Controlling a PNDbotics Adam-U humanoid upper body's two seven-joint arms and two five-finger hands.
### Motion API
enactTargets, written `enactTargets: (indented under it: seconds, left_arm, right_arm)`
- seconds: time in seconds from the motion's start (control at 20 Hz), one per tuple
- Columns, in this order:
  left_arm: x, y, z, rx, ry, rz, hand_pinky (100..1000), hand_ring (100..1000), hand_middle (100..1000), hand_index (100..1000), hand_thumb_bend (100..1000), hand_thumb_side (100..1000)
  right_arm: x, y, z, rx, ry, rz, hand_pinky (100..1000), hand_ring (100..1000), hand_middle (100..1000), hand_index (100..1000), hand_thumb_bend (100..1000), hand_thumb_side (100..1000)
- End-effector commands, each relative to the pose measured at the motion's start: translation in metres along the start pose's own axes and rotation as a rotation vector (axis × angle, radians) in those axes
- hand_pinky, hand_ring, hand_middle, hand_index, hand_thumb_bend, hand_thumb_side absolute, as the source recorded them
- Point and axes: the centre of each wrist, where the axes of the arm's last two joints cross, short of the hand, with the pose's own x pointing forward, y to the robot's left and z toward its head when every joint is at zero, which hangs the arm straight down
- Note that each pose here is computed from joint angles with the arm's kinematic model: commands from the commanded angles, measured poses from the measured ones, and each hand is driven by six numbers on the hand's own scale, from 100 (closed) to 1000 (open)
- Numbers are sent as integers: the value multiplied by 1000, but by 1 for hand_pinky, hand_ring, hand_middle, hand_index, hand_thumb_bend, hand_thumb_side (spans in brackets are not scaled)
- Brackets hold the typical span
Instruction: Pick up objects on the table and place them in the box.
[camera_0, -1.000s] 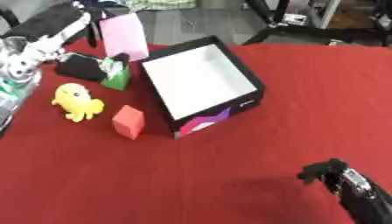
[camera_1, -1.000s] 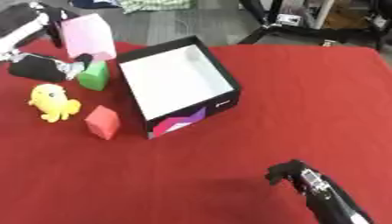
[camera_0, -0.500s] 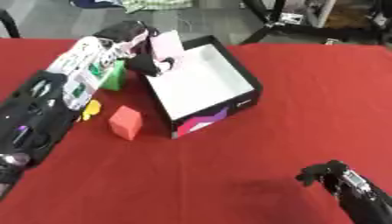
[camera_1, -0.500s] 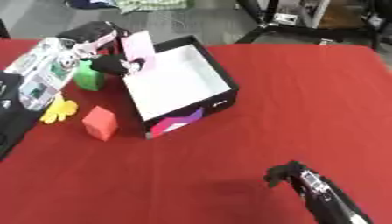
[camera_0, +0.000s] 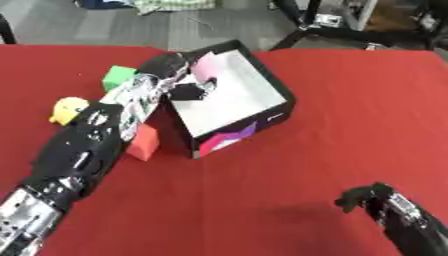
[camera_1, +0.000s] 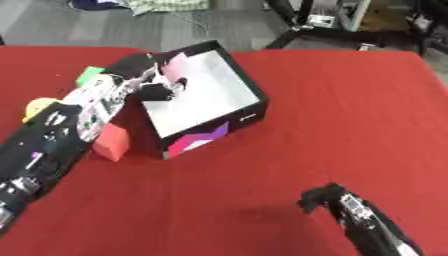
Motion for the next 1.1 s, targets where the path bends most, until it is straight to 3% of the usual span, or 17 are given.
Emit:
enactTargets:
  seconds: [0.05, 0.35, 0.55, 0.6, 0.65, 0.75, 0.85, 0.95, 1.1]
  left_arm:
    - [3, 21, -1, 100, -30, -27, 774, 656, 787, 954, 334, 1000]
    - [7, 46, 8, 213, -99, -79, 801, 727, 870, 997, 442, 1000]
    - [5, 67, 18, 236, -137, -114, 805, 734, 875, 998, 465, 1000]
    - [3, 78, 26, 248, -168, -143, 798, 733, 865, 996, 508, 1000]
    - [0, 94, 39, 260, -216, -181, 796, 728, 852, 988, 513, 1000]
    - [-6, 119, 68, 242, -299, -226, 808, 738, 858, 985, 406, 1000]
    - [-12, 138, 99, 190, -372, -245, 814, 736, 844, 978, 301, 891]
    - [-21, 149, 130, 105, -424, -256, 817, 737, 826, 981, 301, 885]
    - [-29, 152, 161, -84, -420, -303, 820, 768, 849, 989, 390, 933]
  right_arm:
    - [4, -1, -1, 7, -15, 6, 1000, 751, 516, 702, 100, 1000]
    - [3, -2, -1, 5, -12, 7, 1000, 751, 515, 702, 100, 1000]
    - [4, -2, -1, 1, -14, 8, 1000, 751, 516, 702, 100, 1000]
    - [4, -3, -1, -3, -13, 9, 1000, 751, 515, 702, 100, 1000]
    - [4, -4, -1, -10, -13, 10, 1000, 751, 515, 702, 100, 1000]
    - [4, -5, 0, -19, -9, 12, 1000, 750, 515, 702, 100, 1000]
    - [3, -5, 0, -24, -5, 16, 1000, 751, 515, 702, 100, 1000]
    - [3, -6, 1, -25, -3, 20, 1000, 751, 515, 702, 100, 1000]
    - [3, -7, 1, -28, 0, 24, 1000, 750, 515, 702, 100, 1000]
